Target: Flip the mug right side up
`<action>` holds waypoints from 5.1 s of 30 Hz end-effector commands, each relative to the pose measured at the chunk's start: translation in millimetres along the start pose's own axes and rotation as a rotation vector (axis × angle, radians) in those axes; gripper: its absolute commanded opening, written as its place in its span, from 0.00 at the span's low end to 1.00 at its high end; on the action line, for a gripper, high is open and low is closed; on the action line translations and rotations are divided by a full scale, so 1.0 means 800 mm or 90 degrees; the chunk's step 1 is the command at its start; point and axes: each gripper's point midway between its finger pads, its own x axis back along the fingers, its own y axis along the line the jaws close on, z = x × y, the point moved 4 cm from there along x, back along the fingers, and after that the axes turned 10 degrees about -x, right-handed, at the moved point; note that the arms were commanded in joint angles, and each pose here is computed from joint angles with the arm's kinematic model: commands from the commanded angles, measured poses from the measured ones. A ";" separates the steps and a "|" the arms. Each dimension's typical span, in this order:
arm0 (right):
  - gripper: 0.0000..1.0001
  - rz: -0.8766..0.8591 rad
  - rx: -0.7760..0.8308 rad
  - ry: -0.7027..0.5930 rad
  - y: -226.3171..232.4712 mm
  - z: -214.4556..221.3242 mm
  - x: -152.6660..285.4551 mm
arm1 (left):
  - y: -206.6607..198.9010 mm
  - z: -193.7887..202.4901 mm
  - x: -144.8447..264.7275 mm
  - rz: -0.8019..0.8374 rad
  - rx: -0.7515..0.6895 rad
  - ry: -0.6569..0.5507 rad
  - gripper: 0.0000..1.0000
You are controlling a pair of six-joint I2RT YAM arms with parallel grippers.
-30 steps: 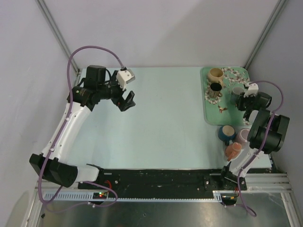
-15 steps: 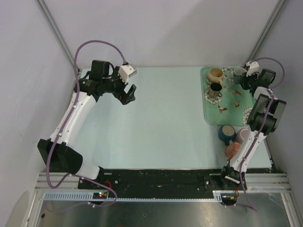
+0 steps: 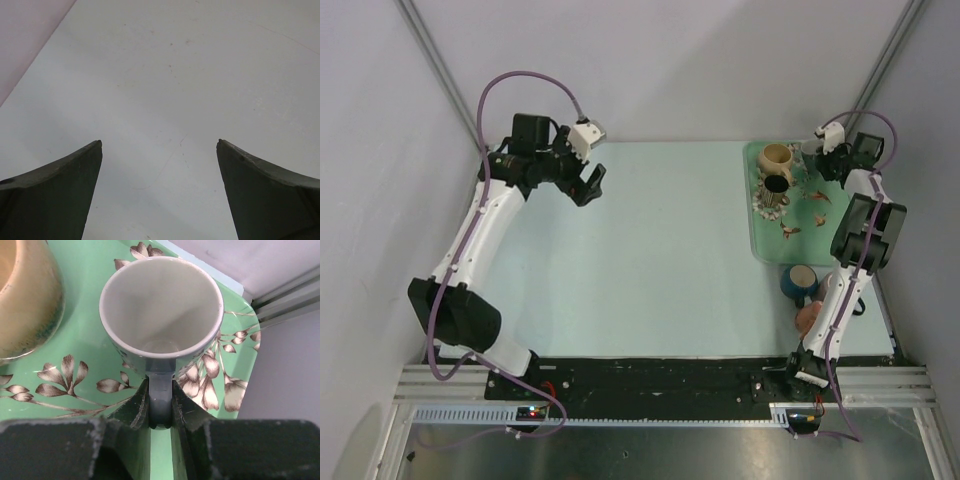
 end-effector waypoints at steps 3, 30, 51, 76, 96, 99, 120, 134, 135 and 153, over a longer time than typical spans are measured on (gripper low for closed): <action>0.03 0.036 0.041 0.041 -0.013 0.010 -0.003 | 0.024 -0.013 0.011 -0.040 -0.023 -0.020 1.00; 0.90 0.184 -0.076 -0.071 -0.048 -0.055 0.112 | 0.028 -0.025 0.029 -0.066 -0.026 -0.032 1.00; 0.99 0.248 -0.404 0.370 0.249 0.013 0.342 | -0.085 0.063 0.108 -0.099 0.193 0.072 1.00; 0.94 0.042 -0.417 0.511 0.393 0.095 0.288 | -0.116 0.070 0.121 -0.093 0.159 0.061 1.00; 0.99 0.151 -0.345 0.440 0.434 0.044 0.363 | -0.121 0.076 0.114 -0.076 0.161 0.070 1.00; 0.99 0.168 -0.380 0.422 0.436 0.053 0.372 | -0.120 0.076 0.114 -0.077 0.161 0.070 1.00; 0.50 0.207 -0.401 0.434 0.456 0.135 0.306 | -0.129 0.079 0.119 -0.072 0.155 0.060 1.00; 0.00 0.158 -0.383 0.396 0.463 0.119 0.297 | -0.136 0.078 0.120 -0.060 0.161 0.050 1.00; 0.00 0.143 -0.383 0.386 0.466 0.113 0.299 | -0.137 0.078 0.120 -0.057 0.162 0.050 1.00; 0.00 -0.054 -0.431 0.307 0.507 0.042 0.332 | -0.148 0.072 0.105 0.046 0.044 0.023 1.00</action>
